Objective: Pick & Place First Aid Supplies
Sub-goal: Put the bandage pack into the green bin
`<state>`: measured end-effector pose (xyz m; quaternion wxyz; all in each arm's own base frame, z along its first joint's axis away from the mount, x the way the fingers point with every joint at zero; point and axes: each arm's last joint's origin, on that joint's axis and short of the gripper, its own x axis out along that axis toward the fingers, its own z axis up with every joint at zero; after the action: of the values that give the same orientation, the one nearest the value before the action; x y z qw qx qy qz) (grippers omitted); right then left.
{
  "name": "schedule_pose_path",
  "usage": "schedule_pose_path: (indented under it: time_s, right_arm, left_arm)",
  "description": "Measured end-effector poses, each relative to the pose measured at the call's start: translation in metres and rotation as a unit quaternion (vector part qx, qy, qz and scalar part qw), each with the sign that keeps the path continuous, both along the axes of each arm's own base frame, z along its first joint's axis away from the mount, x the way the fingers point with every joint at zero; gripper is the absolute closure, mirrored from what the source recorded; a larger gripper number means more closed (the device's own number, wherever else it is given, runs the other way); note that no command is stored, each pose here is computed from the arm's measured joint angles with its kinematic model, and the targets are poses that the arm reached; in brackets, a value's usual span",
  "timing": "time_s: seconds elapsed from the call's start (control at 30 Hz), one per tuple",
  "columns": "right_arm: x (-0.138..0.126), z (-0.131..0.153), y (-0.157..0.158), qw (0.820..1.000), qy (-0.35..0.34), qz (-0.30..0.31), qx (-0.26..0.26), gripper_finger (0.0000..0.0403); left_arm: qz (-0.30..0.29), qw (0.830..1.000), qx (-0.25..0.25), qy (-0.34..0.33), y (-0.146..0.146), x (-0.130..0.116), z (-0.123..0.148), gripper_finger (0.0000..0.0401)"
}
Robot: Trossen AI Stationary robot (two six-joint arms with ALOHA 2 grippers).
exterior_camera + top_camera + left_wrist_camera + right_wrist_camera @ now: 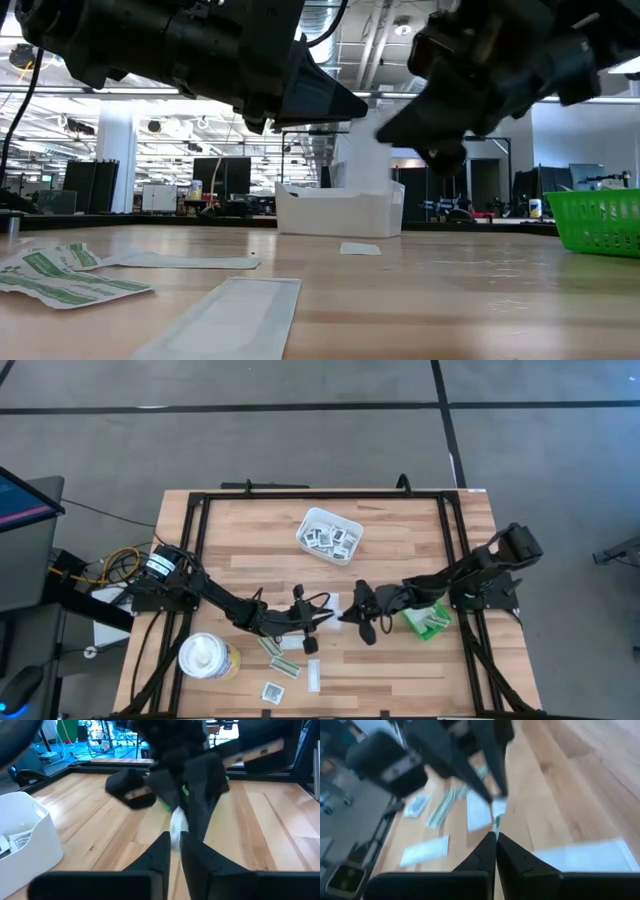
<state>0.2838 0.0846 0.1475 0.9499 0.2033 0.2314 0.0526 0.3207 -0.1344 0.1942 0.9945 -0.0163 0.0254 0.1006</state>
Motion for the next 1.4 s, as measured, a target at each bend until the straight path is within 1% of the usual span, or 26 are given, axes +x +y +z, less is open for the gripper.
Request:
schedule_pose_path:
  time_s: [0.1,0.2,0.27,0.33,0.4,0.5,0.57,0.67,0.73,0.8,0.93,1.2,1.23,1.3,1.33,1.4]
  right_arm:
    - [-0.012,0.012,0.0,0.999,0.029,0.008,-0.011,0.0399]
    - [-0.032,0.027,-0.001,0.997,0.074,0.015,-0.02,0.0401]
    - [-0.051,0.038,-0.001,0.993,0.118,0.023,0.005,0.04]
    - [-0.074,0.046,0.0,0.984,0.175,0.023,0.034,0.0397]
    - [-0.098,0.053,0.003,0.976,0.216,-0.001,0.038,0.0395]
    - [-0.133,0.06,0.003,0.967,0.25,-0.038,0.006,0.0397]
    - [-0.153,0.063,0.0,0.962,0.268,-0.06,-0.001,0.04]
    - [-0.176,0.068,-0.005,0.955,0.28,-0.091,0.017,0.0401]
    - [-0.188,0.07,-0.009,0.954,0.284,-0.096,0.017,0.04]
    - [-0.195,0.071,-0.011,0.951,0.291,-0.098,0.02,0.0398]
    - [-0.201,0.07,-0.012,0.941,0.311,-0.126,0.044,0.039]
    - [-0.191,0.062,0.001,0.935,0.334,-0.12,0.031,0.0345]
    - [-0.189,0.061,0.003,0.936,0.33,-0.12,0.033,0.034]
    - [-0.183,0.062,0.008,0.945,0.303,-0.118,0.034,0.0333]
    - [-0.179,0.062,0.011,0.953,0.281,-0.112,0.025,0.0331]
    - [-0.169,0.064,0.018,0.971,0.219,-0.095,-0.016,0.0329]
  left_arm:
    - [-0.001,1.0,0.001,0.001,-0.001,0.0,0.0,0.0338]
    - [-0.001,1.0,0.003,0.006,-0.001,-0.001,-0.001,0.0319]
    - [-0.001,1.0,0.007,0.014,-0.001,-0.001,-0.003,0.031]
    - [-0.001,1.0,0.007,0.015,-0.001,-0.001,-0.003,0.0304]
    - [-0.001,1.0,0.007,0.015,-0.001,-0.001,-0.003,0.0301]
    - [-0.001,1.0,0.008,0.015,-0.001,-0.001,-0.003,0.03]
    - [-0.001,1.0,0.008,0.016,-0.001,-0.001,-0.003,0.0299]
    - [-0.001,1.0,0.008,0.016,-0.001,-0.001,-0.003,0.0299]
    - [-0.001,1.0,0.008,0.016,-0.001,-0.001,-0.003,0.0299]
    - [0.001,1.0,0.009,0.016,0.0,-0.001,-0.003,0.0299]
    - [0.003,1.0,0.008,0.016,0.001,0.0,-0.003,0.0299]
    - [0.003,1.0,0.008,0.016,0.001,0.0,-0.003,0.0299]
    - [0.003,1.0,0.008,0.015,0.001,0.0,-0.003,0.0299]
    - [0.004,1.0,0.009,0.016,0.002,0.0,-0.003,0.0299]
    - [0.006,1.0,0.009,0.016,0.003,0.001,-0.003,0.0299]
    - [0.003,1.0,0.009,0.016,0.005,0.002,-0.003,0.0299]
